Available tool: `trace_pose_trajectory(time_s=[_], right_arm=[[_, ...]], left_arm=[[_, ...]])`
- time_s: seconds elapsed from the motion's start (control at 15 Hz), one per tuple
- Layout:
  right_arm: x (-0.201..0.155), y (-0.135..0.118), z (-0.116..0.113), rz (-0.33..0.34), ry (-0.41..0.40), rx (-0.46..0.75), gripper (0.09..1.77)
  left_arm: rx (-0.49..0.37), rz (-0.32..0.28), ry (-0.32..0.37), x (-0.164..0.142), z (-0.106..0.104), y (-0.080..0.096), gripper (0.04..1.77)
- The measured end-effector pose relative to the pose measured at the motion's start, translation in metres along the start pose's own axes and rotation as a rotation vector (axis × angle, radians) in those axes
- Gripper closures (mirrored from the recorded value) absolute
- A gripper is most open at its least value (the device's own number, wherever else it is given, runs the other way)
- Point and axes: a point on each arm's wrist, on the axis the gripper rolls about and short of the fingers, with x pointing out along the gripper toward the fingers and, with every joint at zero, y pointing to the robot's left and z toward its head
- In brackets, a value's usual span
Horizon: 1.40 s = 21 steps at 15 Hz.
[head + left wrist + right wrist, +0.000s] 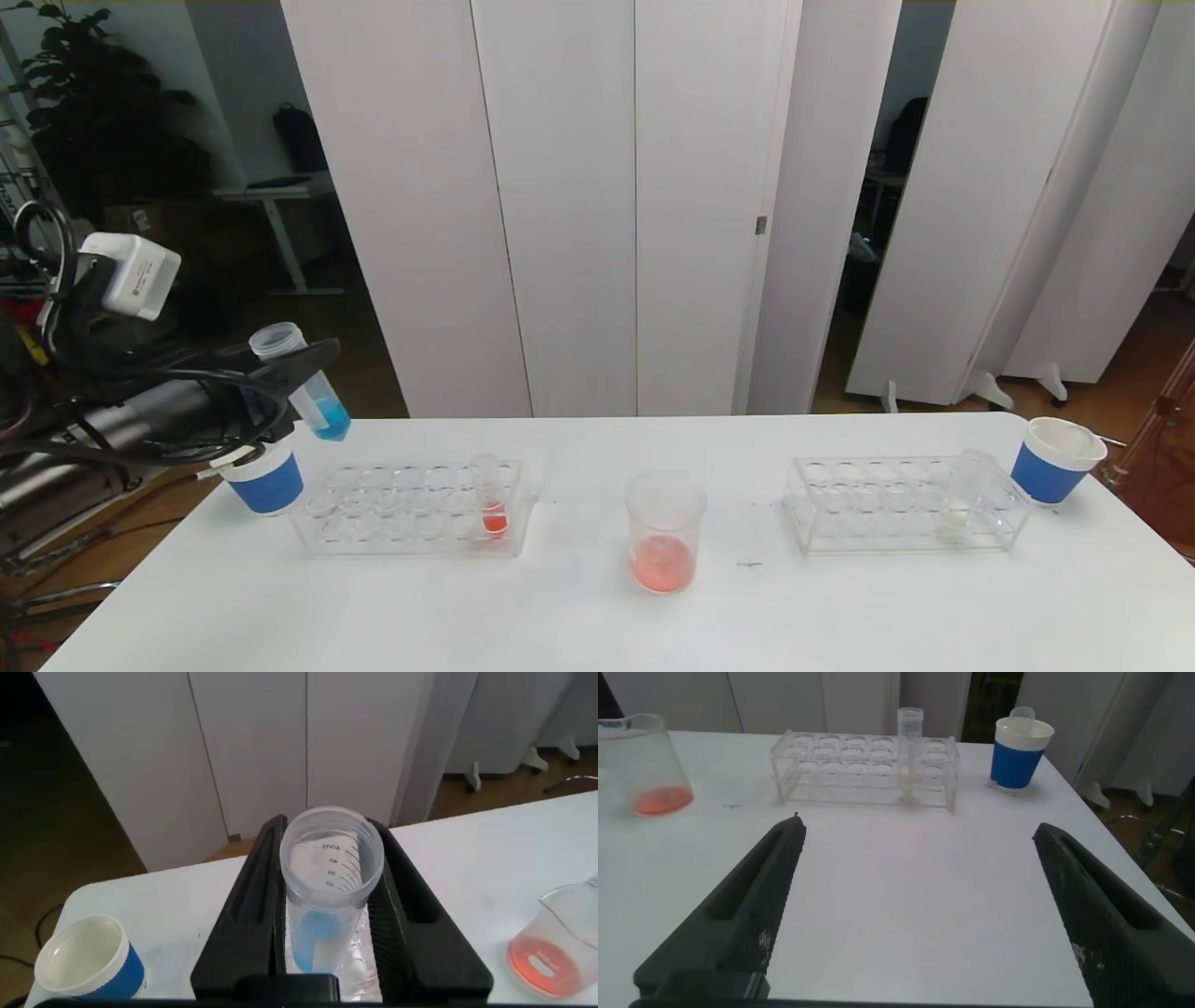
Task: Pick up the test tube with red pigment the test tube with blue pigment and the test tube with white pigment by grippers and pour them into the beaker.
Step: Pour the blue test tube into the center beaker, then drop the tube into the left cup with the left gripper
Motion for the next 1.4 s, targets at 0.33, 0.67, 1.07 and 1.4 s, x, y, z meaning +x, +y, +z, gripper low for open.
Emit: trace_pose_trajectory(time_s=[0.33,0.67,1.07,1.4], right_arm=[[0.000,0.000,0.000,0.000,0.000,0.000,0.11],[0.000,0.000,0.000,0.000,0.000,0.000,0.11],[0.000,0.000,0.000,0.000,0.000,0.000,0.11],[0.000,0.000,0.000,0.000,0.000,0.000,0.11]], left_arm=[[0.018,-0.109,-0.057,-0.004,0.017,-0.023,1.23],[0.036,-0.263,-0.075,0.004,0.022,-0.047,1.23],[0.149,-0.372,-0.076,0.020,0.016,-0.074,1.23],[0.194,-0.452,-0.110,0.039,0.008,-0.098,1.23]])
